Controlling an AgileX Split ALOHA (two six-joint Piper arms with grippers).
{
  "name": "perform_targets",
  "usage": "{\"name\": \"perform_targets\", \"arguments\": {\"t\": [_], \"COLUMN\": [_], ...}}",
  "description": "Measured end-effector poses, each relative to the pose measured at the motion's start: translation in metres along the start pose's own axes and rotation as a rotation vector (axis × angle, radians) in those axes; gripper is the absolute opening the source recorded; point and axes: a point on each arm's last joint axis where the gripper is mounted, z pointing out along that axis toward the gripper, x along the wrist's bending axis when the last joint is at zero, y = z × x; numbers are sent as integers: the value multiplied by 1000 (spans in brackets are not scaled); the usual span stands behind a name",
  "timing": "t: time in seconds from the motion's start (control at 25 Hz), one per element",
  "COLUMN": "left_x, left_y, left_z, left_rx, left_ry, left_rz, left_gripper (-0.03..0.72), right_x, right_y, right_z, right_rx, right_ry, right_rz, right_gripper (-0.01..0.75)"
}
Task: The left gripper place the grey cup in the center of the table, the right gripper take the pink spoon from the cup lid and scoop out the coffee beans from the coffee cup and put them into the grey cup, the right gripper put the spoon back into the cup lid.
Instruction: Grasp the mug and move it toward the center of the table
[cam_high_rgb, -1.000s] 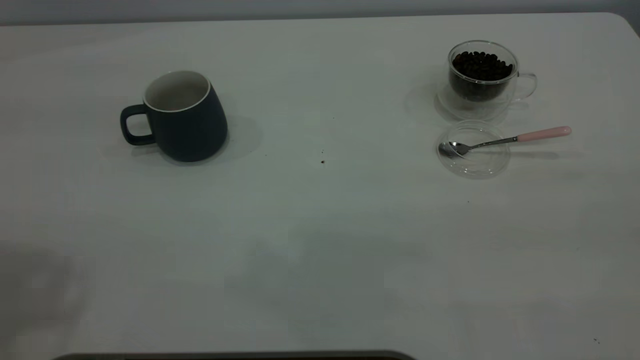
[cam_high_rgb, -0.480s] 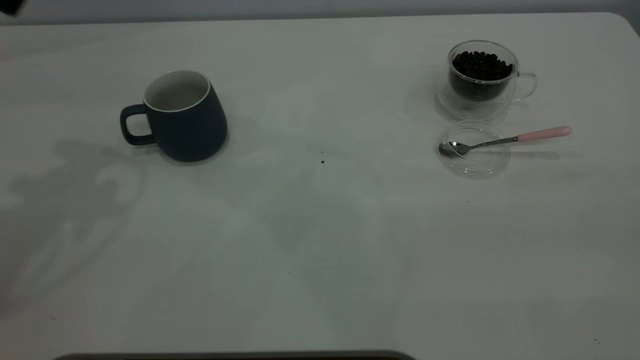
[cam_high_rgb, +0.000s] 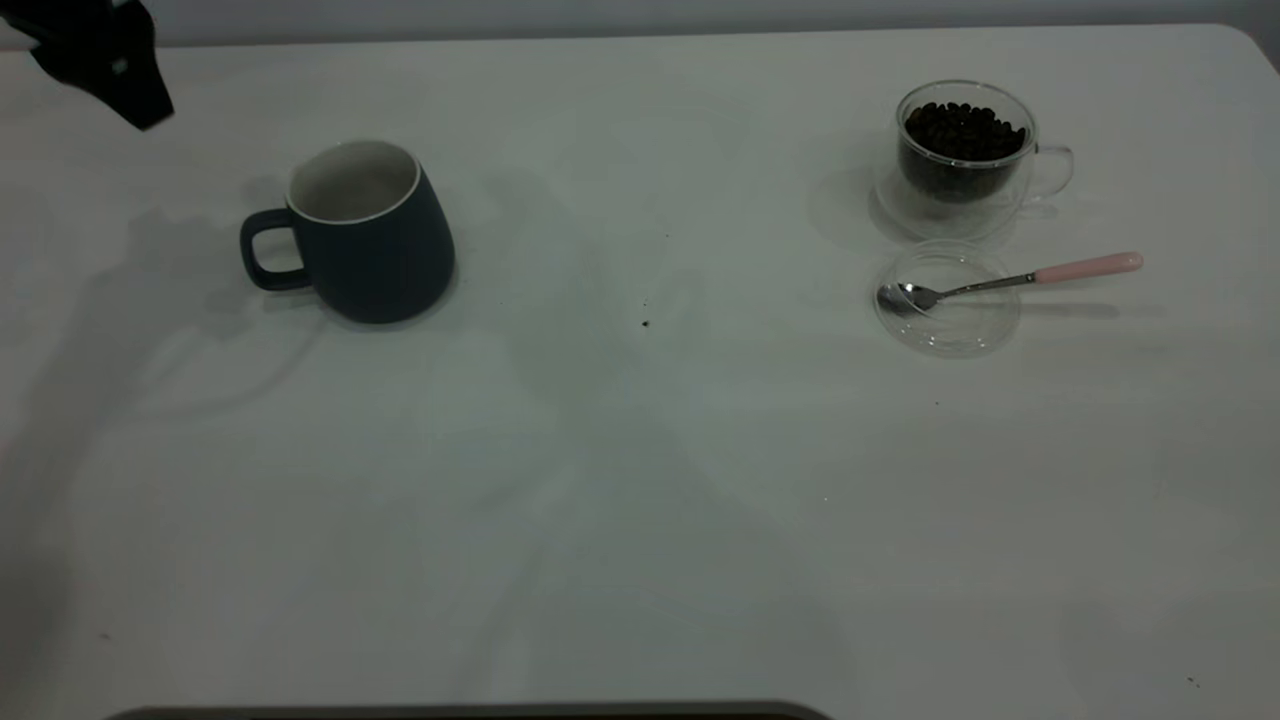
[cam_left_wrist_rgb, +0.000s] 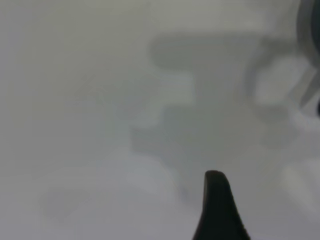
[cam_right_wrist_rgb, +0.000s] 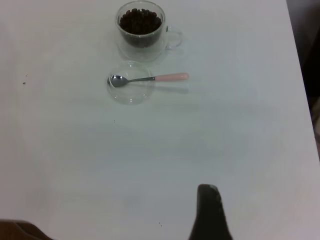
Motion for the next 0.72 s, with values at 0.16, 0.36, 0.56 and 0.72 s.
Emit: {"name": "perform_targets", "arguments": {"t": [0.16,0.36,0.56,0.72], "left_x": [-4,-15,-20,-27], "left_y": [-3,-5,-6,-8], "left_z": [18,38,56,70], "left_rx": [40,7,-20,-35], "left_ry": [-72,-176,-218,-262], "left_rz": [298,546,596,643], "left_gripper": [565,565,565,565], "right_x": [0,0,0,0], "right_y": [0,0,0,0], "right_z": [0,0,0,0], "right_rx": [0,0,1,1], "right_ry": [0,0,0,0], "right_rz": [0,0,0,0], "right_gripper": [589,589,589,589]}}
